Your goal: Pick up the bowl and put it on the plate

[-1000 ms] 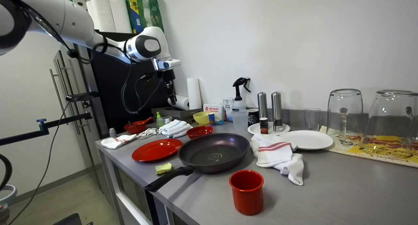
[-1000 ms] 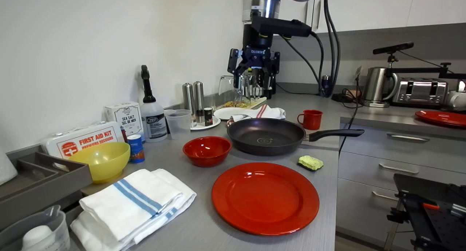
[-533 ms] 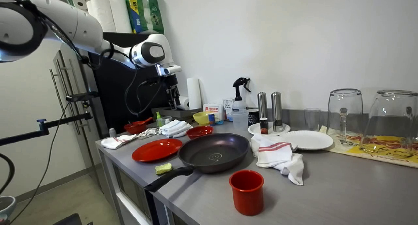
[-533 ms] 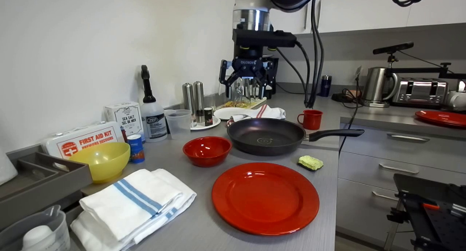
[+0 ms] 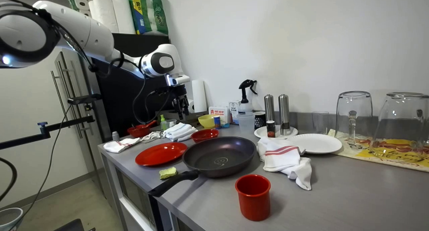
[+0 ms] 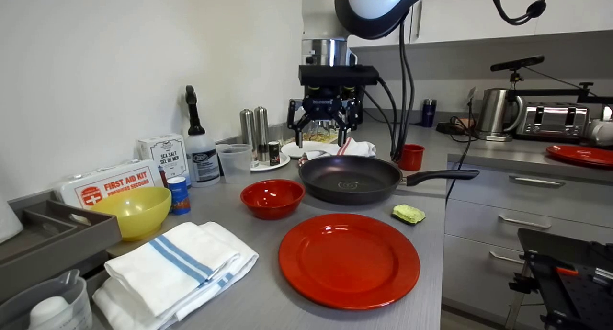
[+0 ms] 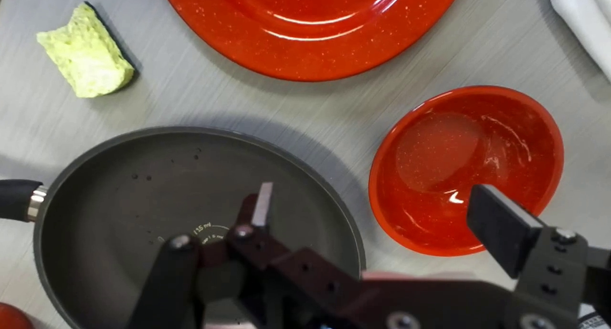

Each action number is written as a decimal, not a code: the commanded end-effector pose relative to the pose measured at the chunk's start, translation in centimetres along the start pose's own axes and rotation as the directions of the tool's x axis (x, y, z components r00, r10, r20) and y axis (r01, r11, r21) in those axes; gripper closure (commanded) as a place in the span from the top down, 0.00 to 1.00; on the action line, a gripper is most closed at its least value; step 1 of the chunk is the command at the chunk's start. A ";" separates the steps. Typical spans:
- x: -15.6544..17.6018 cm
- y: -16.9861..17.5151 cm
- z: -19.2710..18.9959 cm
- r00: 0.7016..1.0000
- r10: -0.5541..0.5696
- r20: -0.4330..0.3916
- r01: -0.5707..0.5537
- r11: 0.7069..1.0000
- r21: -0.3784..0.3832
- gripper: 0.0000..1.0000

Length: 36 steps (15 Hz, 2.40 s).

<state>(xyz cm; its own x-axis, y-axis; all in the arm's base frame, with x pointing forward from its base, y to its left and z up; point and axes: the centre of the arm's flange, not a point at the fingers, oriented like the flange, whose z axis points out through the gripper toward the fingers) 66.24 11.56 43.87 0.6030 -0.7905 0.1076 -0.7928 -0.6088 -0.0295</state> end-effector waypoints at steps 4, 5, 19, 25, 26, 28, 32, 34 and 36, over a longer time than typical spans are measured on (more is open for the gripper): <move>-0.3 -2.2 3.5 1.000 0.009 -0.010 -0.009 1.000 -0.016 1.00; -0.4 -2.3 4.2 1.000 0.008 -0.007 -0.008 1.000 -0.021 1.00; 0.4 -3.6 7.2 1.000 -0.002 -0.028 0.002 1.000 0.003 1.00; 0.6 -3.9 7.2 0.999 -0.001 -0.052 0.003 0.999 0.036 1.00; 0.7 -3.9 7.3 0.998 -0.003 -0.055 0.004 0.999 0.035 1.00; 0.7 -4.0 7.4 0.998 -0.005 -0.059 0.007 0.999 0.039 1.00; 0.5 -3.2 7.4 0.999 -0.009 -0.039 0.010 0.999 0.031 1.00; 0.5 -3.2 7.4 0.999 -0.009 -0.040 0.011 0.999 0.032 1.00; 0.5 -3.2 7.4 0.999 -0.010 -0.041 0.011 0.999 0.032 1.00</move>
<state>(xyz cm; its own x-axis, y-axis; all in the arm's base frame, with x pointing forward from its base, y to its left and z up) 69.76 12.59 36.69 0.6064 -0.7812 0.1483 -0.7830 -0.6191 -0.0599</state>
